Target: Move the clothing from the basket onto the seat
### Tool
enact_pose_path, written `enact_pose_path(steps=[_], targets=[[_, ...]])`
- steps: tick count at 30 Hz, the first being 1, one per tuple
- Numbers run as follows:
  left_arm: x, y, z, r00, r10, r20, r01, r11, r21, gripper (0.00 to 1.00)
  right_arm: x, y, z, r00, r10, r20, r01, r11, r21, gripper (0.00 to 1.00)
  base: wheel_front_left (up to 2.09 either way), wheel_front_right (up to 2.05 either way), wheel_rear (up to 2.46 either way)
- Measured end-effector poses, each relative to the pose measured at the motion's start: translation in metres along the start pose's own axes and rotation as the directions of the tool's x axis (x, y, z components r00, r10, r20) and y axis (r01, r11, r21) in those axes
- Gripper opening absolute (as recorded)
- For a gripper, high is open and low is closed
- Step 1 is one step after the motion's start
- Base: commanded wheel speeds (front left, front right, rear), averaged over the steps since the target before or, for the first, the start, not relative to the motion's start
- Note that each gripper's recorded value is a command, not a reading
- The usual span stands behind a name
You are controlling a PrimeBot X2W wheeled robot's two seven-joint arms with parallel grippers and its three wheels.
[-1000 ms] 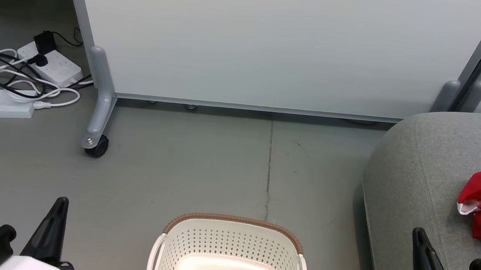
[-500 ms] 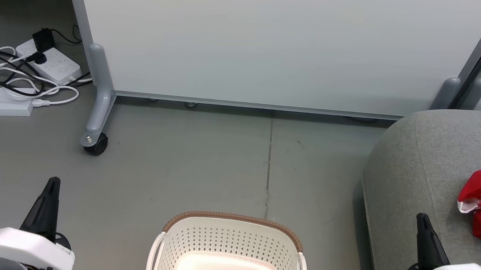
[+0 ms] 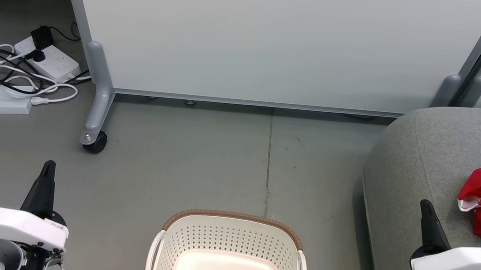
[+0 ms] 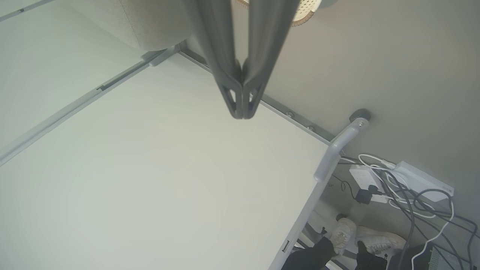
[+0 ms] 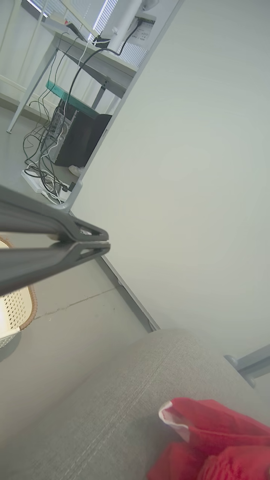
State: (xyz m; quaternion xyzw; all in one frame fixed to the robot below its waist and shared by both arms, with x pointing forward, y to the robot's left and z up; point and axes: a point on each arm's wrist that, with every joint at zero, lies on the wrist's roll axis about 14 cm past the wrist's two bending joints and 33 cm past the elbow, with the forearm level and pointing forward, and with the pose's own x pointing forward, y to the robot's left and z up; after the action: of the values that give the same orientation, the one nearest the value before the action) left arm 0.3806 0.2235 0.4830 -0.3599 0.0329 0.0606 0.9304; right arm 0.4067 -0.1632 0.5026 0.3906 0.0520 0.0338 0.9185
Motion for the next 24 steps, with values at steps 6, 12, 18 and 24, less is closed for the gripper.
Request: enact_pose_path(steps=[6,12,18,24], targets=[[0.005,-0.001,0.002,1.000,0.004,0.000,-0.004,0.998,-0.066,0.00,0.005,0.000,0.003,1.000,-0.002,0.007,0.002,0.998,0.061,0.00,0.00,0.00,0.00],[0.012,-0.003,0.004,1.000,0.004,0.001,-0.004,0.990,-0.142,0.00,0.010,0.000,0.005,1.000,-0.004,0.009,0.003,0.991,0.131,0.00,0.00,0.00,0.00],[0.017,-0.005,0.006,1.000,0.005,0.003,-0.004,0.977,-0.213,0.00,0.015,0.001,0.008,1.000,-0.003,0.012,0.000,0.980,0.197,0.00,0.00,0.00,0.00],[0.022,-0.008,0.008,1.000,0.001,0.003,0.000,0.960,-0.281,0.00,0.020,0.002,0.011,1.000,-0.002,0.013,-0.001,0.966,0.258,0.00,0.00,0.00,0.00]])
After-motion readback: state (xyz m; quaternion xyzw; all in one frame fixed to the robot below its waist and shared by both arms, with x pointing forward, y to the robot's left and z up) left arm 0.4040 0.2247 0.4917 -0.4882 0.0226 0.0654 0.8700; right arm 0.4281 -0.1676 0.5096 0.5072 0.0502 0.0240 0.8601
